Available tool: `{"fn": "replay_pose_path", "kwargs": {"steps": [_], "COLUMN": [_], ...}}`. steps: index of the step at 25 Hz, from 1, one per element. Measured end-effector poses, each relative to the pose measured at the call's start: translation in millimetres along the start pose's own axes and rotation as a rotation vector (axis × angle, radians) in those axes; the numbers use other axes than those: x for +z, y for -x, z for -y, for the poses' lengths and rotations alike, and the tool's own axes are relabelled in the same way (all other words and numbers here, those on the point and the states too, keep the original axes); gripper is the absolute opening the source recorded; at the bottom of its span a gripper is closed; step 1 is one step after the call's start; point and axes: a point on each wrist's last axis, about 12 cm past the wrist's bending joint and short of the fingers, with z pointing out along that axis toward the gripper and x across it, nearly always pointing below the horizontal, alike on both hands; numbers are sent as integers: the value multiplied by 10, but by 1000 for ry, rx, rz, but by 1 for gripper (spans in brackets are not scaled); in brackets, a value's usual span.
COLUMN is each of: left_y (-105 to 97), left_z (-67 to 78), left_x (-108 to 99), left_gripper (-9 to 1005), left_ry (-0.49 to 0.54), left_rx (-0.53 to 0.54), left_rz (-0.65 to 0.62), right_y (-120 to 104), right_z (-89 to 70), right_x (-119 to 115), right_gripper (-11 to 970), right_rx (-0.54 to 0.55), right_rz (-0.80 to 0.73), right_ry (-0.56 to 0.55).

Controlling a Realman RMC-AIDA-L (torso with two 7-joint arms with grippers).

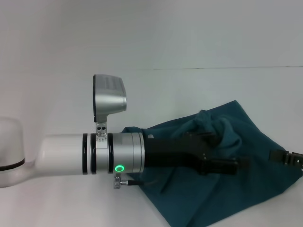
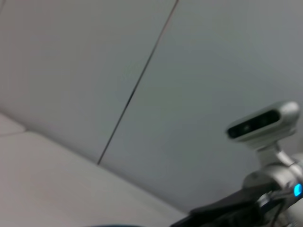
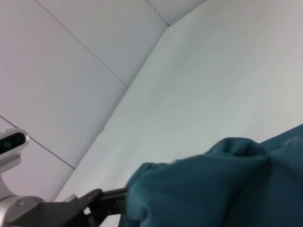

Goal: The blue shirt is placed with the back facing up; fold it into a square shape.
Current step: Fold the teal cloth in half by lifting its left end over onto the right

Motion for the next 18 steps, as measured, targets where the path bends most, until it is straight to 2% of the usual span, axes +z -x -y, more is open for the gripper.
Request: {"fn": "replay_pose_path", "kwargs": {"steps": [1, 8, 12, 18], "left_y": [-43, -108, -94, 42], "left_z": [-40, -138, -132, -59], "left_x": [-4, -78, -128, -252], "left_gripper": [890, 890, 890, 889], "left_ry": [39, 136, 143, 97], "left_rx": [-3, 41, 62, 88], "left_rz": [-33, -98, -86, 14], "right_y": [-3, -18, -11, 14], "right_z": [3, 15, 10, 13], "right_x": [-4, -32, -25, -6], "right_gripper": [586, 598, 604, 614], "right_rx": [0, 14, 18, 16], "right_rz": [0, 8, 7, 9], "right_ry": [-2, -9, -5, -9]}}
